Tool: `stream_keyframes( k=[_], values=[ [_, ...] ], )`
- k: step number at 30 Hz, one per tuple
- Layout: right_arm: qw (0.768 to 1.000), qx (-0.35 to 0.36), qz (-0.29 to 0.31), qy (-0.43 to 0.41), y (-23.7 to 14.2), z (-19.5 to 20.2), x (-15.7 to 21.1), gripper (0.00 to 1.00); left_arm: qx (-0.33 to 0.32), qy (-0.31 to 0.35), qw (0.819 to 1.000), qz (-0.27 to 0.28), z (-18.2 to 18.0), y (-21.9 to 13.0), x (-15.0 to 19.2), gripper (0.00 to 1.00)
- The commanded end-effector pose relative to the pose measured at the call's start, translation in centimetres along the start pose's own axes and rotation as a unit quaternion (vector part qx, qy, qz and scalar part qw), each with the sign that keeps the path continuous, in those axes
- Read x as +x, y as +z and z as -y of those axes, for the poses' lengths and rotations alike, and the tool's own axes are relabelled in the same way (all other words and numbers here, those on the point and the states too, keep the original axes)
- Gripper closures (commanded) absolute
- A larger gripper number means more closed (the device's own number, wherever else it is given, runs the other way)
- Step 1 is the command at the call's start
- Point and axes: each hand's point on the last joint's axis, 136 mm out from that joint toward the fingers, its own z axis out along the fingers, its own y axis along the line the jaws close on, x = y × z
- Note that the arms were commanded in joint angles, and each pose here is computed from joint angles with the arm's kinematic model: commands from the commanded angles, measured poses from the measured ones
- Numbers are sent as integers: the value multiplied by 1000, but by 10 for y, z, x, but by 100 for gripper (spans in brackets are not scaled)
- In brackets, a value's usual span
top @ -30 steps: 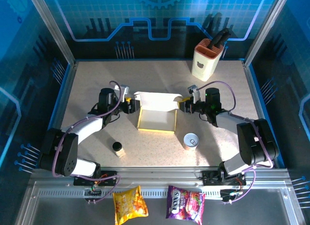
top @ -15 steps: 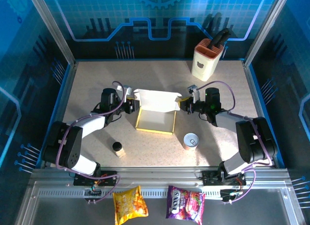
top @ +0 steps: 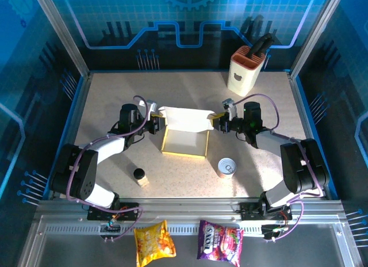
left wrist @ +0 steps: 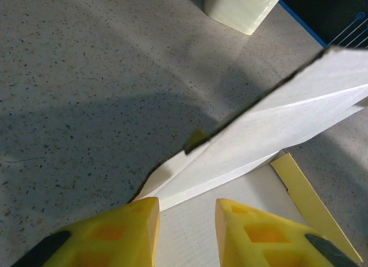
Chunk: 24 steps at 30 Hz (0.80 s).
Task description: Fold the paper box
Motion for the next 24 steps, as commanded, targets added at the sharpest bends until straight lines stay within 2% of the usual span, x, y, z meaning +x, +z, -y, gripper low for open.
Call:
stream_keyframes(
  k=[1,3,5,7,13,17,20,24],
  values=[
    [1000,-2,10,-18,-4,-1,-15,72,10,31,999,20,8,-1,-19,66],
    [1000,-2,11,-21,-4,-2,-16,73,10,33,999,20,8,-1,-20,64],
    [1000,-2,10,-24,-4,-2,-17,73,7,36,999,21,7,0,-22,55],
    [1000,-2,11,-25,-3,-3,-19,73,4,39,999,22,5,1,-24,51],
    [999,-2,11,-33,-2,-5,-23,74,-2,53,998,26,3,3,-31,49],
    [999,-2,8,-33,0,-5,-22,75,2,56,998,22,3,7,-31,43],
    [999,-2,8,-34,1,-5,-22,75,4,58,998,22,3,9,-33,43],
    [999,-2,8,-37,2,-6,-24,78,19,63,998,22,7,11,-33,51]
  ],
)
